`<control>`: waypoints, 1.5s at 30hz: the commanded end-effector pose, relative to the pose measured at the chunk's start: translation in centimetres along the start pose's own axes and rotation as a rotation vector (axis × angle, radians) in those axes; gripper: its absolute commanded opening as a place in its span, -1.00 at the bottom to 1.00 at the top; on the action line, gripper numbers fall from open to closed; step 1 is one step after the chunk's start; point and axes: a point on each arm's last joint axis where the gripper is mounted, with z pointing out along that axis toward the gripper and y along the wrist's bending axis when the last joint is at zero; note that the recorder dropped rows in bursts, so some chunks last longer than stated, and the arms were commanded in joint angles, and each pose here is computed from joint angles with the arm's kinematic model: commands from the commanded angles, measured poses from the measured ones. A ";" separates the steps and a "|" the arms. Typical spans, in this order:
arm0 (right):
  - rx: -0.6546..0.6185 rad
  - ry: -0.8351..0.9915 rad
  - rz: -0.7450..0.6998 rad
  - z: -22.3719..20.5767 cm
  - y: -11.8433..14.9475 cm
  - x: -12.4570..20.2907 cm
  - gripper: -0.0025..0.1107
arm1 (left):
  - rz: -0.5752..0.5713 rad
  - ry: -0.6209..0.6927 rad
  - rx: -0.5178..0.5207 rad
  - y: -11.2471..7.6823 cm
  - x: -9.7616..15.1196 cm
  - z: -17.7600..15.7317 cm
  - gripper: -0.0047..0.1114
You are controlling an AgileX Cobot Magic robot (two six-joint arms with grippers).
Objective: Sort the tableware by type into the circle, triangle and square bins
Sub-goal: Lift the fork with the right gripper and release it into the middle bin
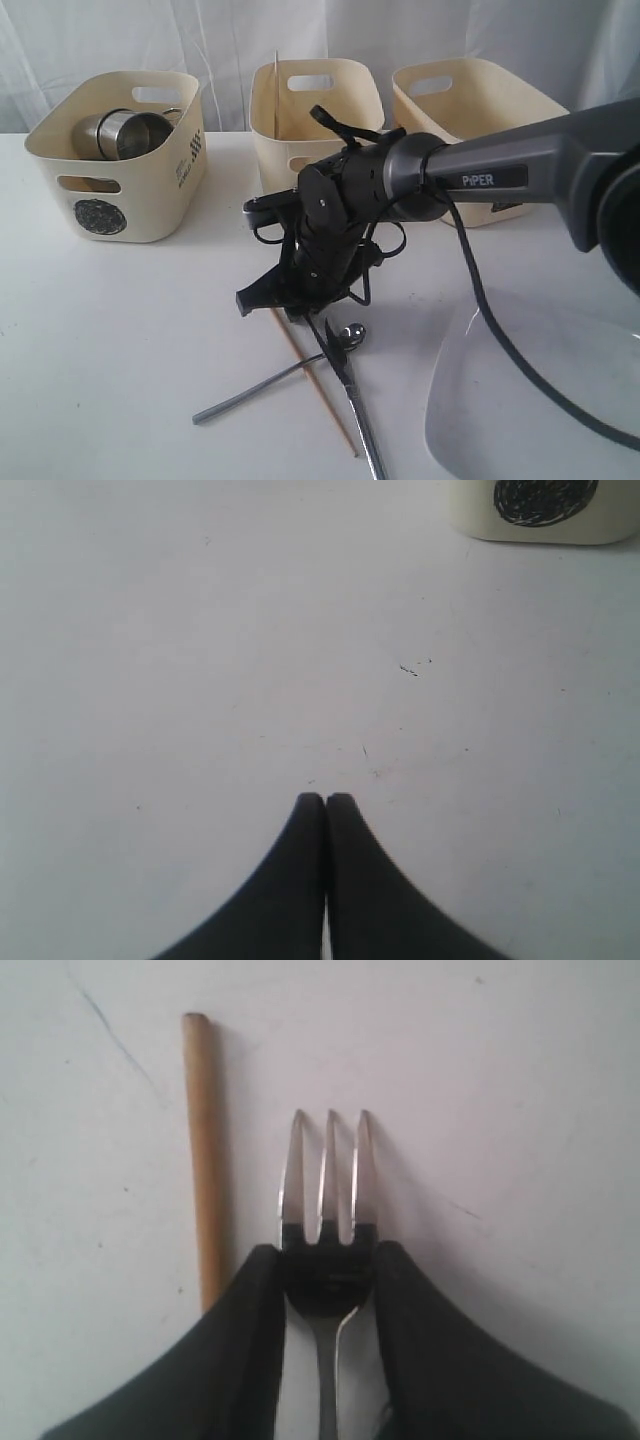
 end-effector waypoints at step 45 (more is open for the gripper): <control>-0.125 -0.996 0.479 -14.4 -10.2 -9.5 -0.96 | 0.002 -0.001 0.005 0.0 0.1 0.0 -0.92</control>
